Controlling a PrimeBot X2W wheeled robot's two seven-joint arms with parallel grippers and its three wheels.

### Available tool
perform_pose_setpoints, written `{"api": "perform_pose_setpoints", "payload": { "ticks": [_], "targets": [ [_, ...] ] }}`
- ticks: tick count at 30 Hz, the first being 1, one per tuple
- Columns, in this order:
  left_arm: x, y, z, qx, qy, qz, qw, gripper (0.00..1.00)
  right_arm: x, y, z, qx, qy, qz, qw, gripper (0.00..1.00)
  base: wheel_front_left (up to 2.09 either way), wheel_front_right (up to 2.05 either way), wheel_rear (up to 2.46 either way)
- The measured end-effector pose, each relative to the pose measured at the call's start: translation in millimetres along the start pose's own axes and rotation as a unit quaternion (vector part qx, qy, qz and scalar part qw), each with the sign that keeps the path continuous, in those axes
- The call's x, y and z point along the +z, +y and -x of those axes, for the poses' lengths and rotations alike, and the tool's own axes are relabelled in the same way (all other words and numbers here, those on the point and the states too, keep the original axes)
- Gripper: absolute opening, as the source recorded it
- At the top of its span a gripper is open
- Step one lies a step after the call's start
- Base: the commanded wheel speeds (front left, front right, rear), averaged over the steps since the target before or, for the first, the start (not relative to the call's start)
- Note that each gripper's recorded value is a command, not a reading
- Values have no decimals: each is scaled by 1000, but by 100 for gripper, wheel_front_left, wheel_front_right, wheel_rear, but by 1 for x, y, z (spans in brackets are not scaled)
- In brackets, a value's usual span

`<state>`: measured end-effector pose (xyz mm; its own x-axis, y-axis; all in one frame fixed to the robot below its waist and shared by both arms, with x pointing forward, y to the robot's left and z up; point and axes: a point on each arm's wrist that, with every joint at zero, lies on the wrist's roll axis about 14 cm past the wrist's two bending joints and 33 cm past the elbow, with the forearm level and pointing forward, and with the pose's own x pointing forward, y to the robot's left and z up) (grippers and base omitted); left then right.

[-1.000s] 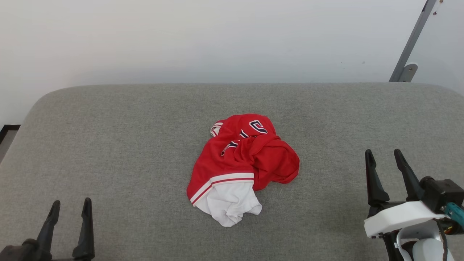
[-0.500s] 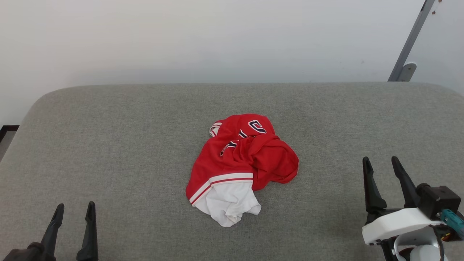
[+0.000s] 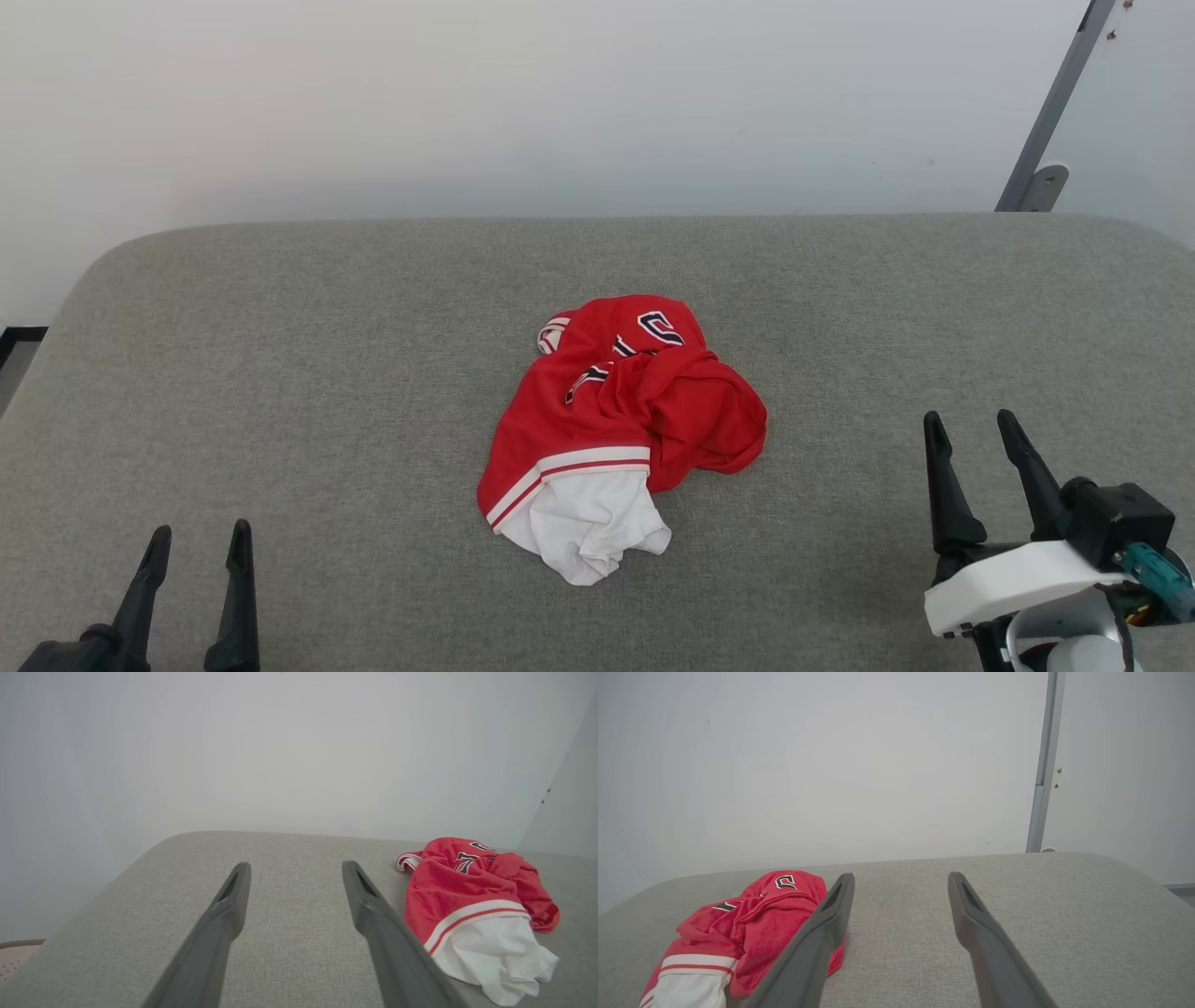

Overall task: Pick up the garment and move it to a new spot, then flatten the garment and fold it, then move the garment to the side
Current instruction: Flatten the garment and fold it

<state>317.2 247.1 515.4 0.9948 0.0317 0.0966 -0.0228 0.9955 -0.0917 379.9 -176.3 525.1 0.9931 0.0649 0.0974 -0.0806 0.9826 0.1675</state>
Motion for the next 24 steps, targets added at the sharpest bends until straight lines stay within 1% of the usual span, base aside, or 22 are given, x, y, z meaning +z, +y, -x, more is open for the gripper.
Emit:
{"api": "perform_pose_setpoints", "payload": {
  "ticks": [7, 12, 18, 21, 24],
  "targets": [
    [-1, -3, 1, -7, 2, -2, 1000, 100, -3, 5, 0, 8, 5, -1, 1000, 100, 0, 0, 0],
    [1, -1, 2, -7, 0, -4, 1000, 100, -11, 23, -2, 34, 22, -2, 999, 100, 0, 0, 0],
    [0, 13, 8, 18, 1, 20, 1000, 100, -25, 67, -7, 104, 59, -5, 993, 100, 0, 0, 0],
    [-1, 21, 12, 33, 2, 33, 999, 100, -35, 93, -8, 147, 86, -4, 985, 100, 0, 0, 0],
    [-1, 29, 15, 44, 3, 35, 998, 100, -46, 116, -9, 192, 116, 5, 974, 100, 0, 0, 0]
  ]
}}
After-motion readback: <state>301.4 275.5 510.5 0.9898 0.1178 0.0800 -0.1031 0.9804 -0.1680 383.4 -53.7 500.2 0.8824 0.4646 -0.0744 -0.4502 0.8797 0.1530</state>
